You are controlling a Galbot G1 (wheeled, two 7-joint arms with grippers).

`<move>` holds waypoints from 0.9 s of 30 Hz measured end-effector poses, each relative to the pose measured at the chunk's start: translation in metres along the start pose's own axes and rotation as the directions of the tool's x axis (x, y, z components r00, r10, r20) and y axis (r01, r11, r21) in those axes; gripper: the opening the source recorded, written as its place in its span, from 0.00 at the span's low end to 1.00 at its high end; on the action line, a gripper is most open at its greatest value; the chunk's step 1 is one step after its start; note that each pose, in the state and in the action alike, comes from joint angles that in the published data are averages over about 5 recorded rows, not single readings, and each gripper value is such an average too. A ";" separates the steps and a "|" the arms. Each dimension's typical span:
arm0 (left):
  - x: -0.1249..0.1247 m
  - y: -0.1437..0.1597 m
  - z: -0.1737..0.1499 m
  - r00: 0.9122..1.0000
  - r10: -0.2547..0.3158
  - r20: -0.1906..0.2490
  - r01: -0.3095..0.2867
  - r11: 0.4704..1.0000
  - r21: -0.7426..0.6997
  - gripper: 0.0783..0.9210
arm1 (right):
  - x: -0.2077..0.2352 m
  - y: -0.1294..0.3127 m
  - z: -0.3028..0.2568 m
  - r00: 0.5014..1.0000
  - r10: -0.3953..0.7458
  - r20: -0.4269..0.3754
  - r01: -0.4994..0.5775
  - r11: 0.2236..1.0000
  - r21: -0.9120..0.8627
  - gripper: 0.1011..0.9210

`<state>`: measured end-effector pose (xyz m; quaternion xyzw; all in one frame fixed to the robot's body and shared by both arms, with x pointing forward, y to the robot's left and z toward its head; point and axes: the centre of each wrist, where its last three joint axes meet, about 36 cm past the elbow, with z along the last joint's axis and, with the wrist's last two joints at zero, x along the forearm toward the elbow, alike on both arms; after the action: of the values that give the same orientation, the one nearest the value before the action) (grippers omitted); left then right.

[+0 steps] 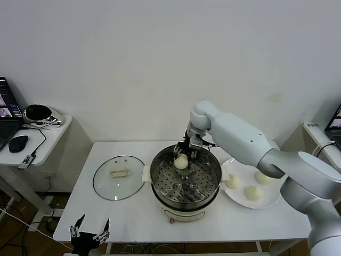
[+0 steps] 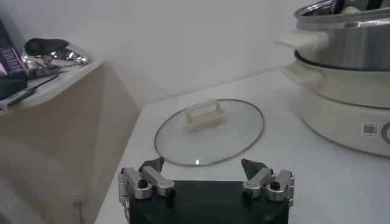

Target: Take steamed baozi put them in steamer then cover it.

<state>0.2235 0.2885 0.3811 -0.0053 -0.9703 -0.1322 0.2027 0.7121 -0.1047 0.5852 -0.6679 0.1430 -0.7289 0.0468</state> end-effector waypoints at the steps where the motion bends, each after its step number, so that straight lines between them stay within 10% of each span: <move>1: 0.000 0.000 0.000 1.000 0.000 -0.001 0.000 1.000 0.000 0.88 | 0.003 0.000 0.000 1.000 0.003 -0.003 -0.003 1.000 -0.008 0.78; 17: -0.004 0.004 0.000 1.000 0.016 -0.005 -0.016 1.000 -0.014 0.88 | 0.099 0.025 0.000 0.992 0.117 -0.043 -0.124 0.957 -0.263 0.88; 27: -0.005 0.004 -0.009 0.999 0.042 0.013 -0.042 0.999 -0.018 0.88 | 0.162 0.111 -0.007 0.986 0.118 -0.122 -0.169 0.713 -0.680 0.88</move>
<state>0.2322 0.2901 0.3876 -0.0286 -0.9700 -0.1366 0.1989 0.6747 -0.2512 0.7101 -0.5987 0.4559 -0.6406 -0.1528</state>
